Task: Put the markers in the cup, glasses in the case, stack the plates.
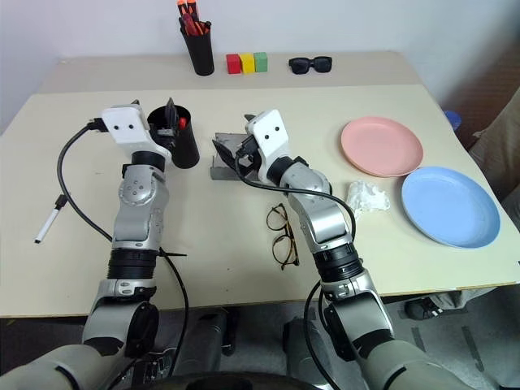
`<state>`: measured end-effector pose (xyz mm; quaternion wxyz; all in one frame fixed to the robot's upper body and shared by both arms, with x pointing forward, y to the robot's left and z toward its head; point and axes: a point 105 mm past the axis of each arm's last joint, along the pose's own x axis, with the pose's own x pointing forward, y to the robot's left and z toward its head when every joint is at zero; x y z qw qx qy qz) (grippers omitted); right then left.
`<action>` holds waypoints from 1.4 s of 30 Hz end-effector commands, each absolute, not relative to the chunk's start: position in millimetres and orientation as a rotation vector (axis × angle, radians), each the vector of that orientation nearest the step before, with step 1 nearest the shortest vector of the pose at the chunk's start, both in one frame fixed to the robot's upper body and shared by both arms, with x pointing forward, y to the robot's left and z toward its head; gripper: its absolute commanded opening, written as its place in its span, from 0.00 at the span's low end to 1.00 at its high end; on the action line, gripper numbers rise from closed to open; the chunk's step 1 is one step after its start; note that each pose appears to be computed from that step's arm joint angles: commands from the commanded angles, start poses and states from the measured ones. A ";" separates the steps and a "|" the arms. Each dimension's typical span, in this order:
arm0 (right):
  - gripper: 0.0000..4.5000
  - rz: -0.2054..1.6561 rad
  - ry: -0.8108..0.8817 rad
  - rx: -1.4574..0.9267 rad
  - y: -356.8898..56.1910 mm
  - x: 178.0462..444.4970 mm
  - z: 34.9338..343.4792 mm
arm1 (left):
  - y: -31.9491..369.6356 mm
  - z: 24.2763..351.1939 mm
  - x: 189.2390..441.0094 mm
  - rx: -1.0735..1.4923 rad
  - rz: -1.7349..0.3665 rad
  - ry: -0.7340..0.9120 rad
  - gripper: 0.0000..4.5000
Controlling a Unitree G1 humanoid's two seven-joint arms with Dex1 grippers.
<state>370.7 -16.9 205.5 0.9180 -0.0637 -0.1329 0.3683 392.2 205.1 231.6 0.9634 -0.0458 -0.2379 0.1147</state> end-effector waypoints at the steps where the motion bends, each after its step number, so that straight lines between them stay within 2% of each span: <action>1: 1.00 0.776 -0.340 -0.133 -11.6 365.3 223.2 | 269.5 264.0 366.7 -0.143 0.485 -0.529 0.76; 4: 1.00 0.779 -0.335 -0.130 -12.0 364.9 221.4 | 318.5 245.5 350.6 -0.155 0.663 -0.353 0.76; 6: 1.00 0.784 -0.330 -0.128 -11.5 364.6 220.1 | 351.5 222.6 333.8 -0.112 0.831 -0.154 0.76; 8: 1.00 0.796 -0.325 -0.128 -9.9 364.1 218.3 | 375.9 198.4 314.1 -0.074 0.900 0.036 0.88; 9: 1.00 0.801 -0.324 -0.128 -9.2 363.9 217.8 | 381.3 192.0 307.8 -0.072 0.908 0.089 0.96; 10: 1.00 0.807 -0.323 -0.127 -8.0 363.8 217.6 | 385.5 176.6 303.8 -0.103 0.878 0.191 0.98; 13: 1.00 0.818 -0.322 -0.128 -5.6 363.9 217.3 | 389.8 150.9 292.7 -0.186 0.816 0.381 0.98; 18: 1.00 0.821 -0.318 -0.131 -6.2 364.5 215.4 | 386.7 132.7 283.4 -0.207 0.703 0.547 0.98; 22: 1.00 0.817 -0.315 -0.133 -7.6 363.9 214.5 | 376.3 124.9 284.1 -0.241 0.601 0.603 0.98; 27: 1.00 0.812 -0.309 -0.133 -11.1 362.5 213.4 | 372.0 116.4 281.7 -0.250 0.571 0.661 0.98; 29: 1.00 0.814 -0.304 -0.135 -11.9 362.1 212.3 | 372.0 115.7 281.5 -0.261 0.575 0.657 0.86; 31: 1.00 0.819 -0.298 -0.139 -12.5 361.6 210.8 | 371.4 115.7 282.1 -0.269 0.575 0.650 0.70; 33: 1.00 0.841 -0.284 -0.140 -12.2 359.7 208.5 | 370.8 116.2 282.9 -0.277 0.580 0.641 0.47; 37: 1.00 1.053 -0.222 -0.185 -5.2 334.0 193.0 | 369.0 120.3 287.3 -0.268 0.572 0.603 0.01; 41: 1.00 1.183 -0.178 -0.223 -3.8 314.7 181.6 | 369.3 129.6 292.8 -0.233 0.568 0.541 0.01; 42: 1.00 1.217 -0.166 -0.234 -3.4 309.5 178.3 | 371.7 145.1 299.2 -0.184 0.571 0.441 0.01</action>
